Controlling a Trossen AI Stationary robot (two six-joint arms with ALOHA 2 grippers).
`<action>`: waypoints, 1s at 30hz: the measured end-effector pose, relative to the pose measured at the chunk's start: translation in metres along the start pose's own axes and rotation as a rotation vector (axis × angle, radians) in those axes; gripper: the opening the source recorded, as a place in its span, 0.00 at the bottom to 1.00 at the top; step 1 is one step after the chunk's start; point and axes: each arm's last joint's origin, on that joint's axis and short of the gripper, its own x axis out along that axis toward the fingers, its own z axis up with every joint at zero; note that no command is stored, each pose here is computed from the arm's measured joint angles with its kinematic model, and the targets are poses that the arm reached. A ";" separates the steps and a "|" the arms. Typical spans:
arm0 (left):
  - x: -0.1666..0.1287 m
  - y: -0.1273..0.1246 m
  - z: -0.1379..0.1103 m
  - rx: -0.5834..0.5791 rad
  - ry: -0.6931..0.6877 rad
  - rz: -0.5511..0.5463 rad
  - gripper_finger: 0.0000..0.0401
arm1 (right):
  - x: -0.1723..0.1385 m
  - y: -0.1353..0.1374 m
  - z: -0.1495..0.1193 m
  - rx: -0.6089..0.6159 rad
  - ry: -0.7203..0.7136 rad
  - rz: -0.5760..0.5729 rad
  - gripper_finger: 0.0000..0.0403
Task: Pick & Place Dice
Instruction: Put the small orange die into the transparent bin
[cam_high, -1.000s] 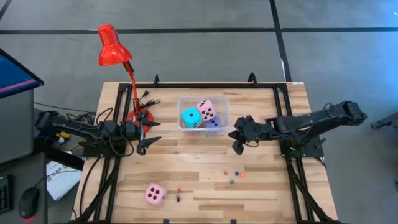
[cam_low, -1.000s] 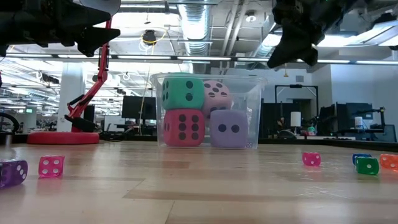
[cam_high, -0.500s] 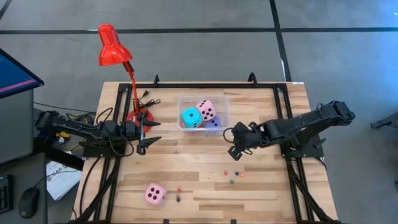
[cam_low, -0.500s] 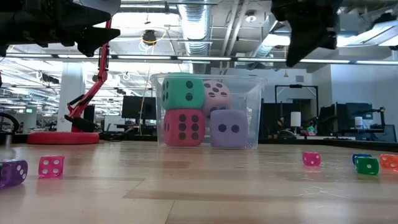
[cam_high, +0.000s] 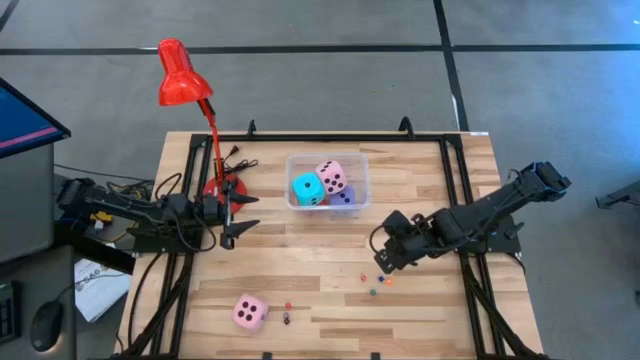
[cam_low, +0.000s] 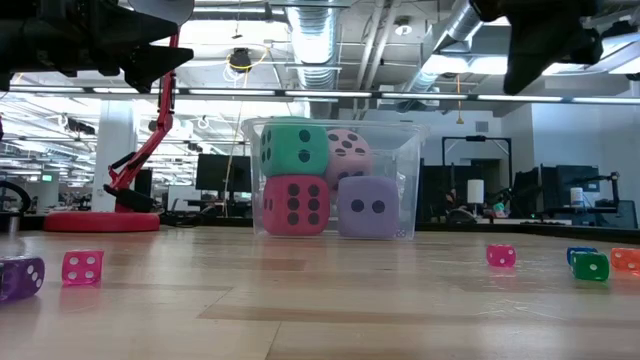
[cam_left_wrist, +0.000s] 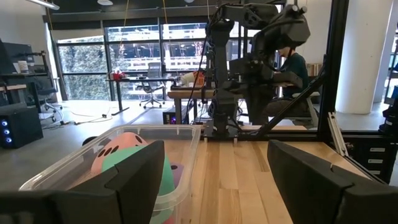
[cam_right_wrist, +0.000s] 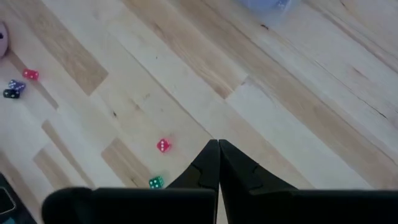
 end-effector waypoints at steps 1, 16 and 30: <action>0.000 0.000 0.000 0.000 0.001 0.000 0.68 | -0.001 0.000 -0.001 -0.003 -0.004 0.002 0.00; 0.000 0.000 -0.004 -0.004 0.045 -0.002 0.68 | -0.001 0.000 -0.001 -0.011 -0.045 -0.018 0.00; -0.014 0.004 0.001 0.015 0.024 -0.001 0.68 | -0.001 0.000 -0.001 -0.012 -0.044 -0.020 0.00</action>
